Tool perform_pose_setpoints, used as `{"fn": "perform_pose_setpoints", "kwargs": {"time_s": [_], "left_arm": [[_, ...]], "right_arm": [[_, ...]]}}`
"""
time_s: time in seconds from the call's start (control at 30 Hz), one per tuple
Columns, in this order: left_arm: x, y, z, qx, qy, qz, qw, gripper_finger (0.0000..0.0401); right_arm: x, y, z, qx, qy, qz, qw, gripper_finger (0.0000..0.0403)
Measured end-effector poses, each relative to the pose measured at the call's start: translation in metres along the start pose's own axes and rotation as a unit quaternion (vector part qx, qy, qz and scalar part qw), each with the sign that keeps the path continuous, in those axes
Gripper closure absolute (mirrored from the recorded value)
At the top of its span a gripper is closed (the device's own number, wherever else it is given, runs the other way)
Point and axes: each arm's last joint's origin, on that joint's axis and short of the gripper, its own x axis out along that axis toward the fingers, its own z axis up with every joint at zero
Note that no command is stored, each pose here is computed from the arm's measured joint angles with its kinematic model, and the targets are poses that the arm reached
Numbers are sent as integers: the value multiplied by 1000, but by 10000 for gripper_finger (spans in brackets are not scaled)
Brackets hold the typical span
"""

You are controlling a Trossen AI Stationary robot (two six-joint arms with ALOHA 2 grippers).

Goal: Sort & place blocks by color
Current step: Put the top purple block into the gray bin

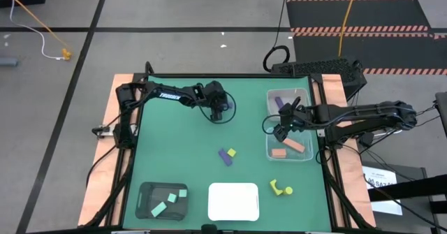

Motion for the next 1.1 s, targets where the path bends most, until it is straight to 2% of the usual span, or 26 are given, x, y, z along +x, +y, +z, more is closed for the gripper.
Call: {"fn": "perform_pose_setpoints", "kwargs": {"time_s": [0.17, 0.47, 0.53, 0.73, 1.1], "left_arm": [[0, 10, 2, -70, -3, -5, 998, 248], [-3, 26, 0, -167, -13, -39, 985, 378], [-3, 25, -2, -183, -9, -56, 981, 394], [-3, 20, 0, -184, -9, -65, 981, 364], [-3, 12, 3, -150, -7, -52, 987, 244]], "right_arm": [[6, -1, -3, 13, -4, 3, 1000, 90], [7, 0, -3, 29, -8, 7, 1000, 90], [7, 0, -3, 28, -8, 7, 1000, 90], [7, 0, -3, 24, -7, 6, 1000, 90], [7, 1, -5, 23, 13, 28, 999, 90]]}}
